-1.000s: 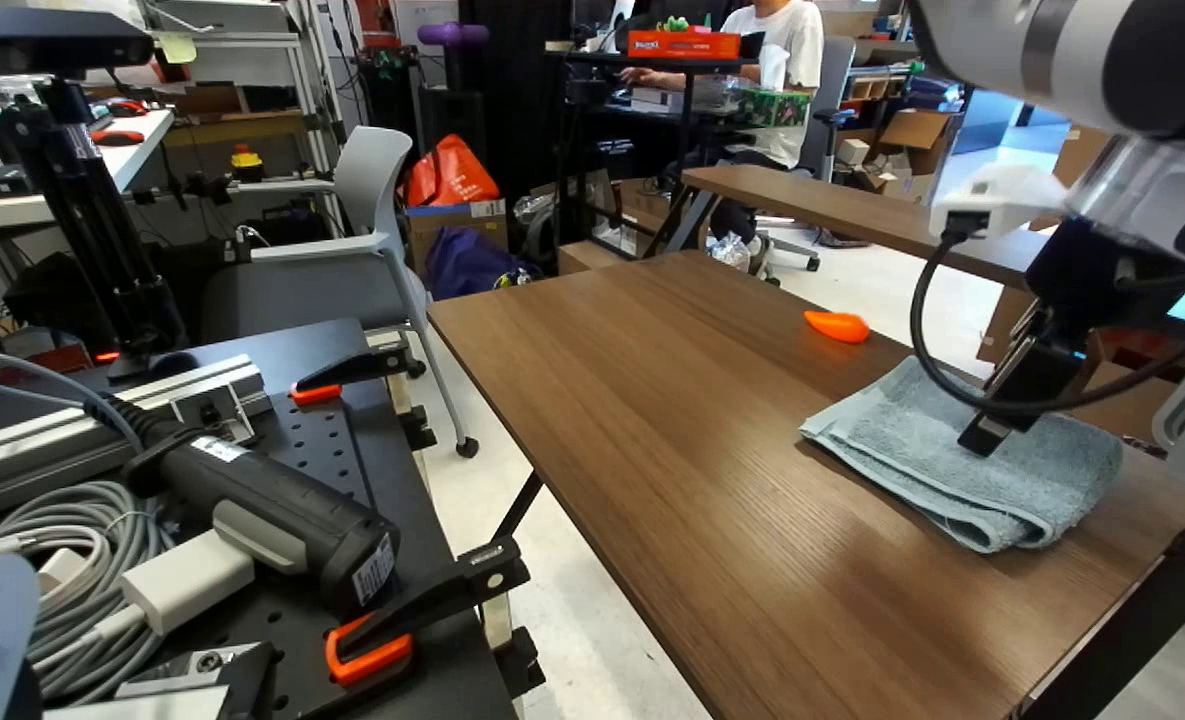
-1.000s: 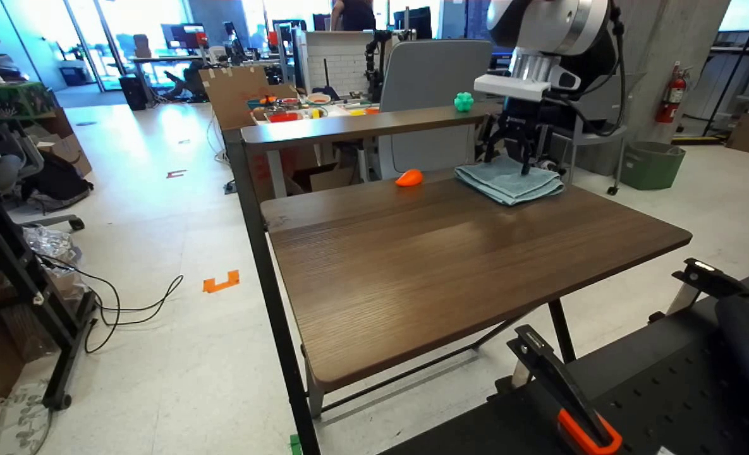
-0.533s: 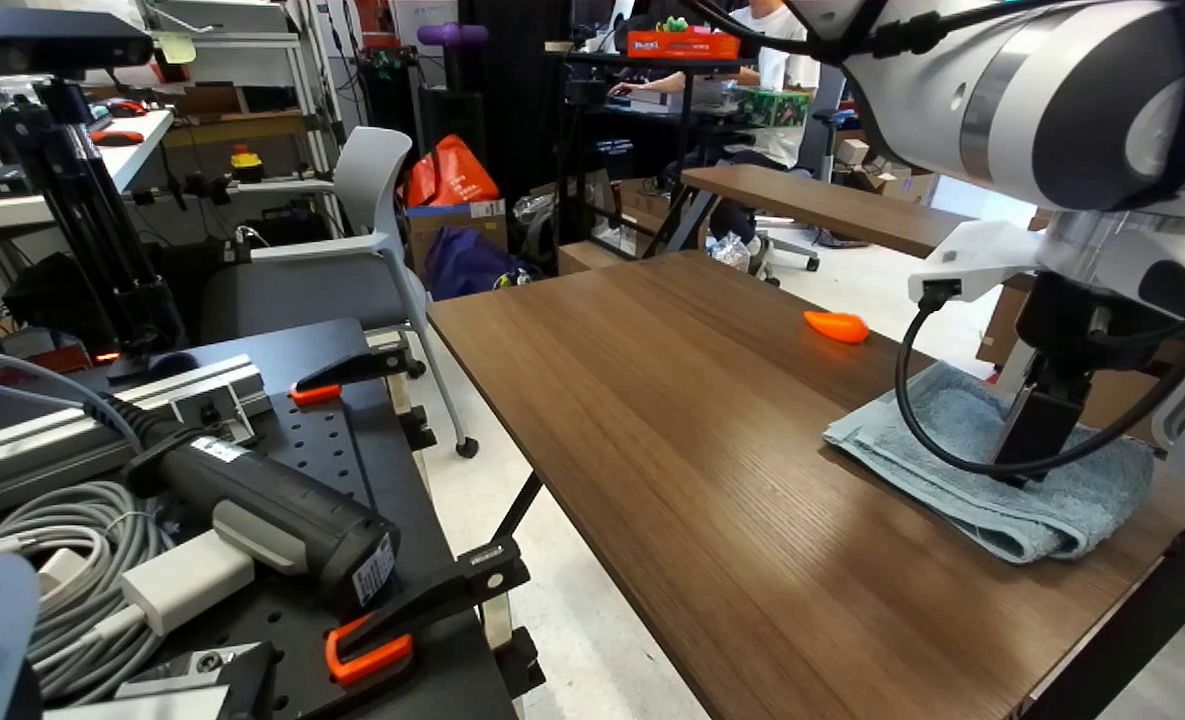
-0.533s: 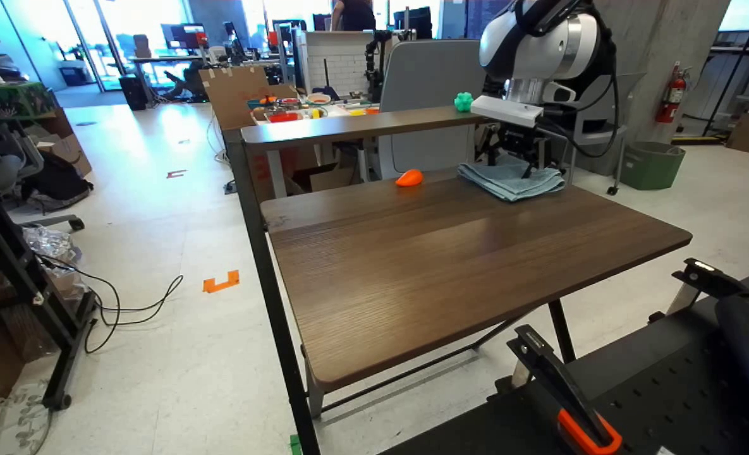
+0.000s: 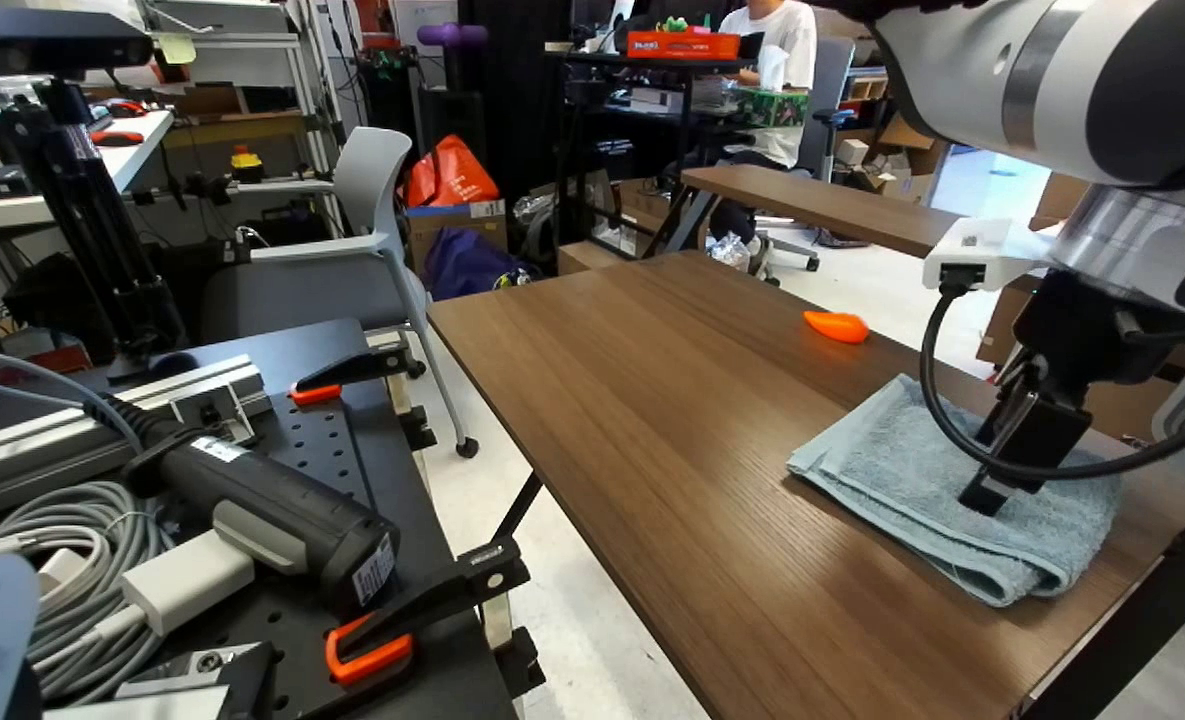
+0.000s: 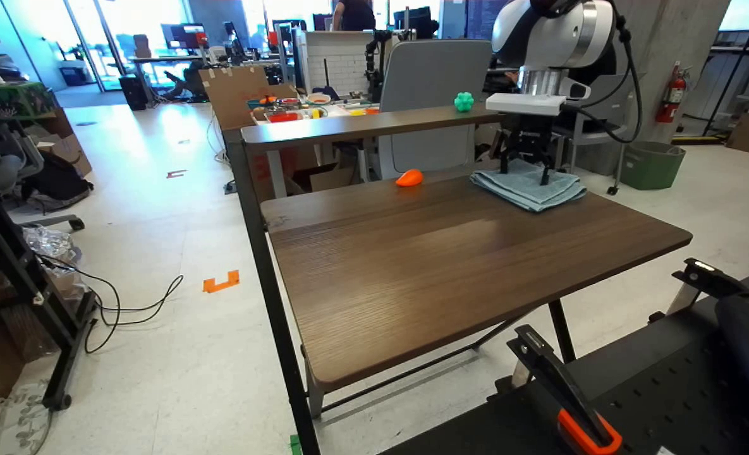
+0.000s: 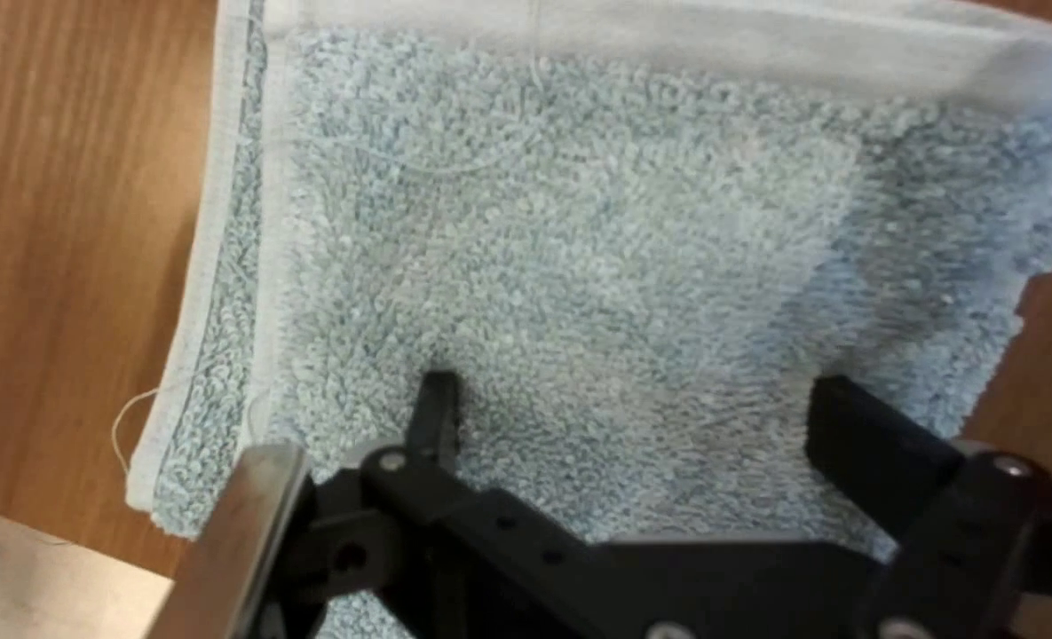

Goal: Use the towel to wipe the table.

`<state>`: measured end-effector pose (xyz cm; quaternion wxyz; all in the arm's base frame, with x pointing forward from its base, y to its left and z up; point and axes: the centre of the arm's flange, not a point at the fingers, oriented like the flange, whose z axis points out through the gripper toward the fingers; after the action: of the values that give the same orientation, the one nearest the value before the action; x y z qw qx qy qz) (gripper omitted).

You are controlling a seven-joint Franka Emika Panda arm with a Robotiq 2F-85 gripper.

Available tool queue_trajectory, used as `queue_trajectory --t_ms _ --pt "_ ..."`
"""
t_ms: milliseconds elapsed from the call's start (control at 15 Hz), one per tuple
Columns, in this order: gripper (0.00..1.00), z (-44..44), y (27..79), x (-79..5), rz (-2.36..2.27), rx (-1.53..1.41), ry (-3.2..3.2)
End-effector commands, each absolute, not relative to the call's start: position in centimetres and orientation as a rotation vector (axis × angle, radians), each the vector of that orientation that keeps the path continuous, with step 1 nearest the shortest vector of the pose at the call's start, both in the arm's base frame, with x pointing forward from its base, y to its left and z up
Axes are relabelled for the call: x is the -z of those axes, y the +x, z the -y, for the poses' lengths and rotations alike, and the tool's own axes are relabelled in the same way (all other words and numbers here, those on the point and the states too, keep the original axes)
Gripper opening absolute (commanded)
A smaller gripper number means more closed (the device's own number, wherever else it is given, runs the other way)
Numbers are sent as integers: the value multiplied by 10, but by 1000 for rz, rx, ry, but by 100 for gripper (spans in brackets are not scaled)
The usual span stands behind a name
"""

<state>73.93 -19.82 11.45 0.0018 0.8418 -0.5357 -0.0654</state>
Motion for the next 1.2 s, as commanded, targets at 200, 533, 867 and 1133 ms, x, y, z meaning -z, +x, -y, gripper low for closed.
queue_trajectory --t_ms 200,533,867,1133 --pt "100 138 671 -118 1245 464 2862" --pt "100 81 670 -94 1030 627 2949" --pt "100 122 698 -94 1308 585 2852" --pt "100 200 707 -105 1638 489 2749"
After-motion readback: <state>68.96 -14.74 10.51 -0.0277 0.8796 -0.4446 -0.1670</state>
